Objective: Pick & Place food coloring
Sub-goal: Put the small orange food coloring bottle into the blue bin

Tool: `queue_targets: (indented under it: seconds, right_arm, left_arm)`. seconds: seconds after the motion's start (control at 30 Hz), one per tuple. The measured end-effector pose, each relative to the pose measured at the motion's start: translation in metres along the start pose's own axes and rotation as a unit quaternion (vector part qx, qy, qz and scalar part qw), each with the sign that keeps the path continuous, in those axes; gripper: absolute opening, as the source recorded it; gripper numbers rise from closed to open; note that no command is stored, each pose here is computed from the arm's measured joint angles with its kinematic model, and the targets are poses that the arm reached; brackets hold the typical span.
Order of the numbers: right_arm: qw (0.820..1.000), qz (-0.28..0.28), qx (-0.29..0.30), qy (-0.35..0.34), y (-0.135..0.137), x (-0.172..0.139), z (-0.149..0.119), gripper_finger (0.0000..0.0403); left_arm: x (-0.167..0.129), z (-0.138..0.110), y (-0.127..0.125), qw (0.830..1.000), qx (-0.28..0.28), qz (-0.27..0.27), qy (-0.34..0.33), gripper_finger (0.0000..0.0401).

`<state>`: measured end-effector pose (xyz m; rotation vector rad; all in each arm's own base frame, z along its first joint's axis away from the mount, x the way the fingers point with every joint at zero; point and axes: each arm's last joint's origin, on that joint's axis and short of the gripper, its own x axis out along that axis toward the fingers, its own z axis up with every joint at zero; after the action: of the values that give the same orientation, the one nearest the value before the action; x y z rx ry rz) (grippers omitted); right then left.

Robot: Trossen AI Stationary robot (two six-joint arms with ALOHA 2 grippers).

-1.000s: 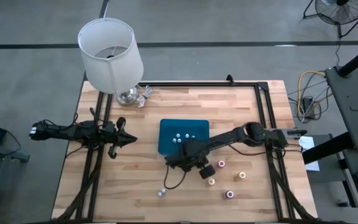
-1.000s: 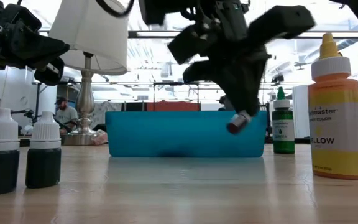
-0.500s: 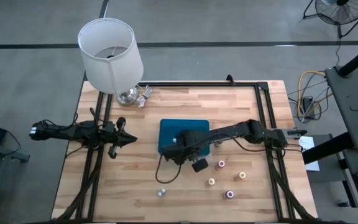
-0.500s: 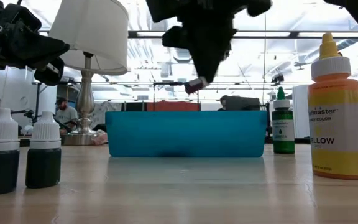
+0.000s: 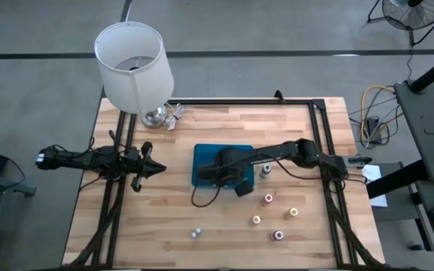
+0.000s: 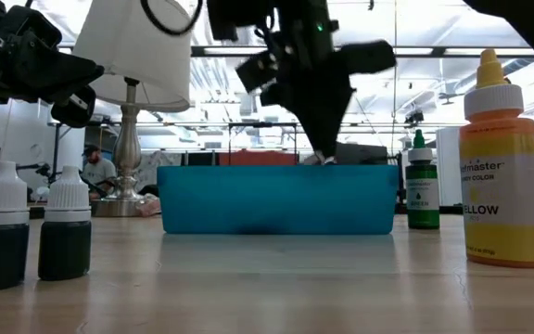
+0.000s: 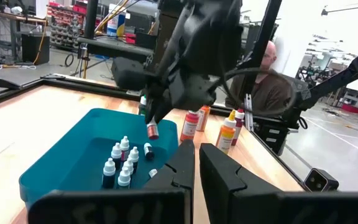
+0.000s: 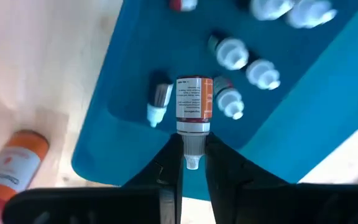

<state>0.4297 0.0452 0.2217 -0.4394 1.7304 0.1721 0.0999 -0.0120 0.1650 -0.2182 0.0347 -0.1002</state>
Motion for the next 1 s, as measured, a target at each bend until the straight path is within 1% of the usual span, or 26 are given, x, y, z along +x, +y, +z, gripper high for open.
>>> queue_targets:
  seconds: [0.17, 0.33, 0.53, 0.67, 0.8, 1.0]
  right_arm:
    - [0.999, 0.003, -0.008, 0.042, 0.003, 0.020, -0.003, 0.0038]
    - [0.997, -0.010, -0.017, 0.079, 0.003, 0.036, -0.008, 0.0038]
    - [0.994, -0.002, -0.022, 0.110, 0.006, 0.051, -0.012, 0.0038]
    - [0.992, 0.000, -0.025, 0.122, 0.007, 0.057, -0.014, 0.0038]
    - [0.991, -0.014, -0.028, 0.132, 0.006, 0.060, -0.016, 0.0038]
    - [0.989, -0.017, -0.034, 0.141, 0.006, 0.064, -0.017, 0.0038]
  left_arm:
    - [0.000, 0.000, 0.000, 1.000, 0.000, 0.000, 0.000, 0.0000]
    - [0.000, 0.000, 0.000, 1.000, 0.000, 0.000, 0.000, 0.0000]
    - [0.000, 0.000, 0.000, 1.000, 0.000, 0.000, 0.000, 0.0000]
    - [0.000, 0.000, 0.000, 1.000, 0.000, 0.000, 0.000, 0.0000]
    - [0.000, 0.000, 0.000, 1.000, 0.000, 0.000, 0.000, 0.0000]
    - [0.000, 0.000, 0.000, 1.000, 0.000, 0.000, 0.000, 0.0000]
